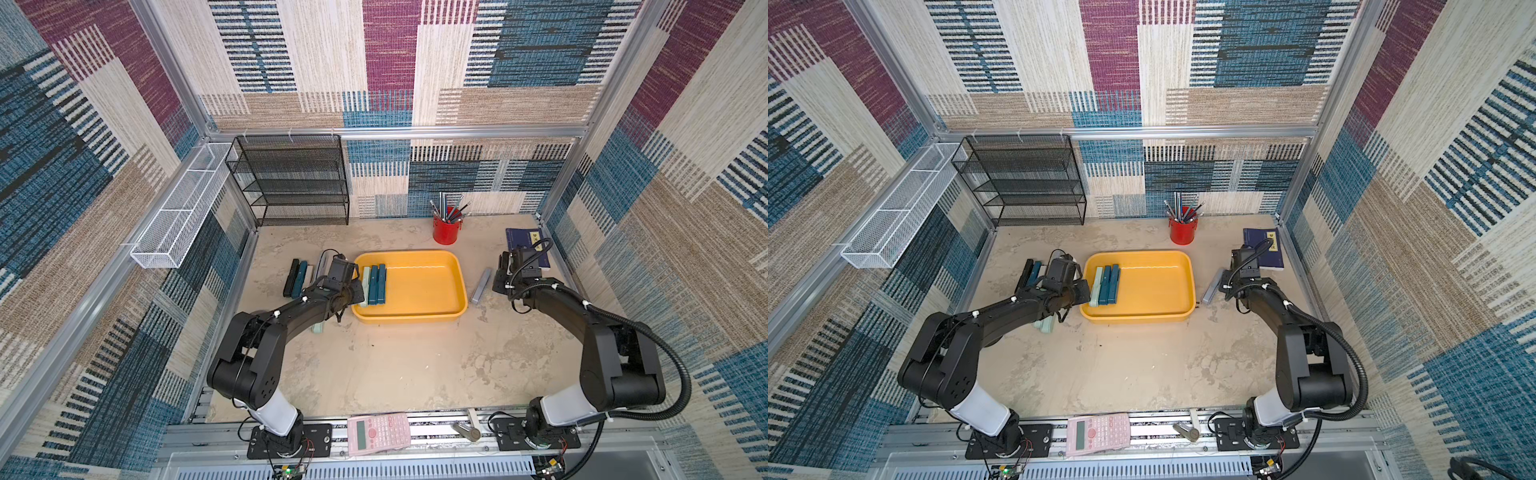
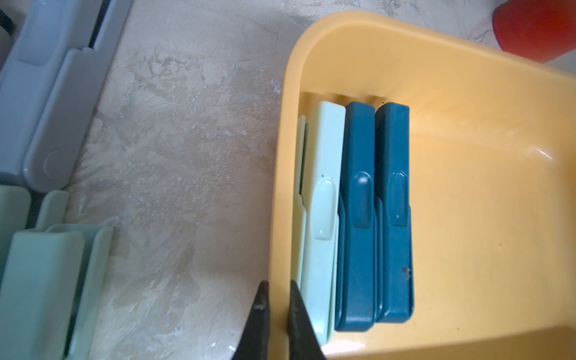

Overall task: Put the pruning pliers into the storage box
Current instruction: Pick up the pruning pliers from the center of the board.

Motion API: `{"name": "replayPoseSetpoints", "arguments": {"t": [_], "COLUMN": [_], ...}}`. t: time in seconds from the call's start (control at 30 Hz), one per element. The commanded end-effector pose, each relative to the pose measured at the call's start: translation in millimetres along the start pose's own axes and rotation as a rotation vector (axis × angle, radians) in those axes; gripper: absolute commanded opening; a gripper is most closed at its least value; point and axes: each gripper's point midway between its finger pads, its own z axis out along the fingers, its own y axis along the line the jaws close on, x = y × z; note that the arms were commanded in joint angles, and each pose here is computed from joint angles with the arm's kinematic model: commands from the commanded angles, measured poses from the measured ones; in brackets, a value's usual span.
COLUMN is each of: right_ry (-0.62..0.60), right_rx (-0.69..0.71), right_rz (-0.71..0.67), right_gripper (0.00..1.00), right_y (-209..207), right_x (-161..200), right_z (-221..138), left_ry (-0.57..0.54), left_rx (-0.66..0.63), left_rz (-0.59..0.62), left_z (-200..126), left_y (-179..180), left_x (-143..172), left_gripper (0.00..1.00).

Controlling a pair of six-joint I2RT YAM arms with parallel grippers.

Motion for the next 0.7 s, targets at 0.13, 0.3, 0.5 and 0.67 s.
{"name": "replayPoseSetpoints", "arguments": {"t": [0.13,0.3,0.5,0.67], "right_ry": [-0.083,-0.077,-0.049,0.01], "right_rx": [-0.143,-0.246,-0.352,-0.43], "right_rz": [-0.095,-0.114,-0.114,-0.09], "right_gripper": [0.24,0.23,0.23,0.23], "right_y": [58.4,109.8,165.9,200.1], "right_x": [-20.7,-12.6,10.7,34.2], "right_z": [-30.2,-38.8,-48.7,-43.3], "left_ry": [0.013,0.012,0.006,0.007], "left_rx": [0.002,0.006,0.005,0.015], "left_rz": [0.0,0.001,0.004,-0.001], "left_z": [1.2,0.2,-2.0,-1.1], "left_y": [0.5,-1.0,-0.9,-3.2], "left_x": [3.2,1.4,-0.1,-0.8], "left_gripper": [0.0,0.0,0.0,0.0]}}
